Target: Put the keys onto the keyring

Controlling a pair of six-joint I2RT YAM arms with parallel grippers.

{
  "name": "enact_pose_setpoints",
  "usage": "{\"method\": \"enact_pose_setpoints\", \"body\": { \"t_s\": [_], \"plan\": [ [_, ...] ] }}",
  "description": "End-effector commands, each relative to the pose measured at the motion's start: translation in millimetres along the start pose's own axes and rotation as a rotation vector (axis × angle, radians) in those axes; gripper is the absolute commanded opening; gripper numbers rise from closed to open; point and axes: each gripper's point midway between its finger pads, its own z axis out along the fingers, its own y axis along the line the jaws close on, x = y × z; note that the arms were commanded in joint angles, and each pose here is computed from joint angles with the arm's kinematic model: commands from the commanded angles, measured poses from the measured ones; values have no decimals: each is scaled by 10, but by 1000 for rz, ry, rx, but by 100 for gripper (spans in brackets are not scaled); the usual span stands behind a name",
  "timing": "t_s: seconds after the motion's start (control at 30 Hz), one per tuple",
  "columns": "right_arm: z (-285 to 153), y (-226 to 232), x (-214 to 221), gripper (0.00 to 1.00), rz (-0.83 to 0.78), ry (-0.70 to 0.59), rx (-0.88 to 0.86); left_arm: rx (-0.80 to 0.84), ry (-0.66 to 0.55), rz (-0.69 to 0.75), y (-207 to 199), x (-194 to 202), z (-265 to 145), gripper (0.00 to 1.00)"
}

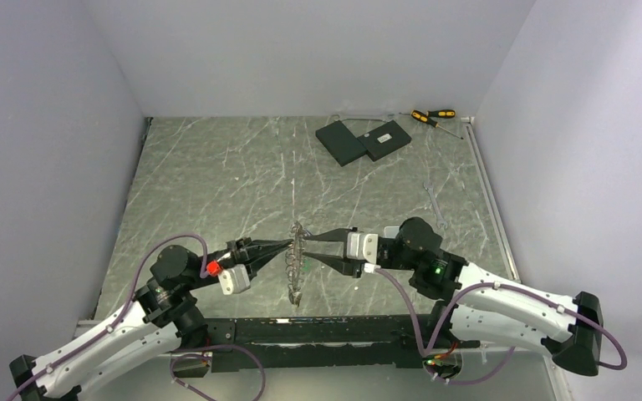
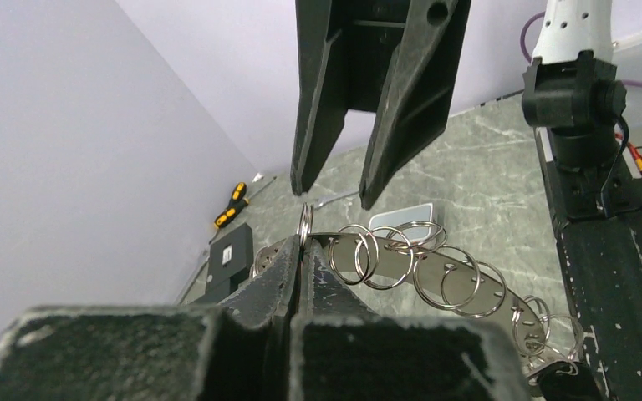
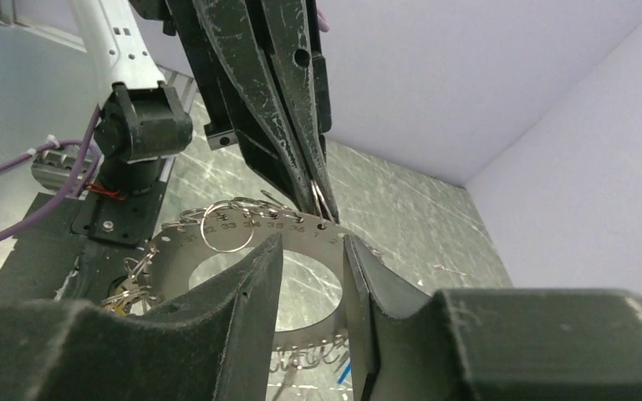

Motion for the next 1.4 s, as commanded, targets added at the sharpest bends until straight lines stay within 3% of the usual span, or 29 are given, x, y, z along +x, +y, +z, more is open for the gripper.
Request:
{"method": "enact_pose_setpoints", "body": {
  "t_s": [0.0, 0.53, 0.93, 1.13, 1.23, 1.3, 1.37],
  "plan": [
    [69, -62, -234, 37, -14, -82, -7, -19, -154, 24, 105, -393, 21, 0],
    [195, -204, -304, 36, -28, -87, 15, 6, -137, 14, 51, -321, 11, 0],
    [221, -152, -293, 18, -12, -84, -18, -3, -133, 4, 69, -288, 21, 0],
    [224, -145, -287, 0, -12, -83, -23, -7, -130, 1, 78, -276, 25, 0],
    [214, -155, -275, 0, -19, -75, -16, 0, -98, 14, 81, -237, 21, 0],
    [205, -170, -232, 0, -23, -52, -7, 23, -55, 30, 59, -194, 3, 6],
    [200, -192, -157, 0, -29, -12, 2, 51, -9, 42, 33, -160, -27, 22]
  ]
}}
